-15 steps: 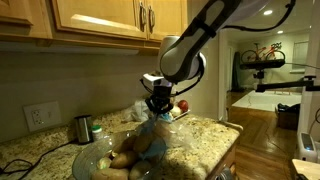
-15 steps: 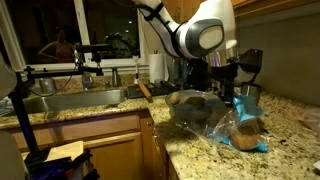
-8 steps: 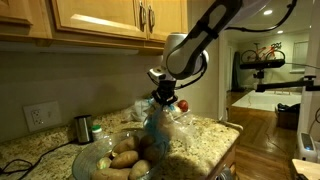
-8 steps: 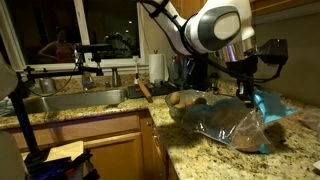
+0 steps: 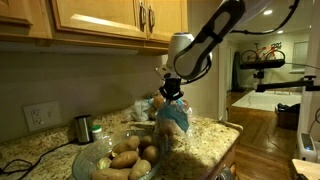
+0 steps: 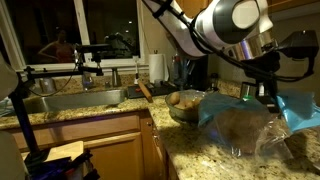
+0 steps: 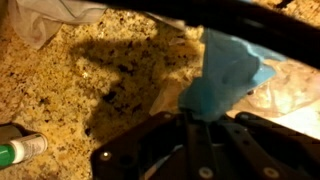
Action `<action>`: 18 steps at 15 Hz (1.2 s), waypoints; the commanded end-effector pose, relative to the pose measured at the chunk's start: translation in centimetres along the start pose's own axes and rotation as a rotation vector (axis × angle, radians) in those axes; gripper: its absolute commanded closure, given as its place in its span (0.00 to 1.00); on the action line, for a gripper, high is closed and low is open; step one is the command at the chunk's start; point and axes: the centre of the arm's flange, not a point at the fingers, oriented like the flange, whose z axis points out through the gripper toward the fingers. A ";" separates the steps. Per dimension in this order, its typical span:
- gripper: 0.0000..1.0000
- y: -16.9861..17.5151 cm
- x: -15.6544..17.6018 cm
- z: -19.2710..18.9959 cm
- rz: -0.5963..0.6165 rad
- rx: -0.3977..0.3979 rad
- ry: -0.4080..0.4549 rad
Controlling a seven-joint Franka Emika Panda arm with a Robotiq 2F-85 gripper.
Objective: Remove some potatoes from the plastic and put them into the bowl
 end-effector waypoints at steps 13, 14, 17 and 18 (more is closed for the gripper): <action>0.04 1.6 4.9 -3.5 0.058 0.063 0.109; 0.01 1.7 5.4 -3.9 0.059 0.072 0.122; 0.00 2.0 6.3 -5.1 0.079 0.090 0.150; 0.00 2.0 6.4 -5.5 0.086 0.098 0.156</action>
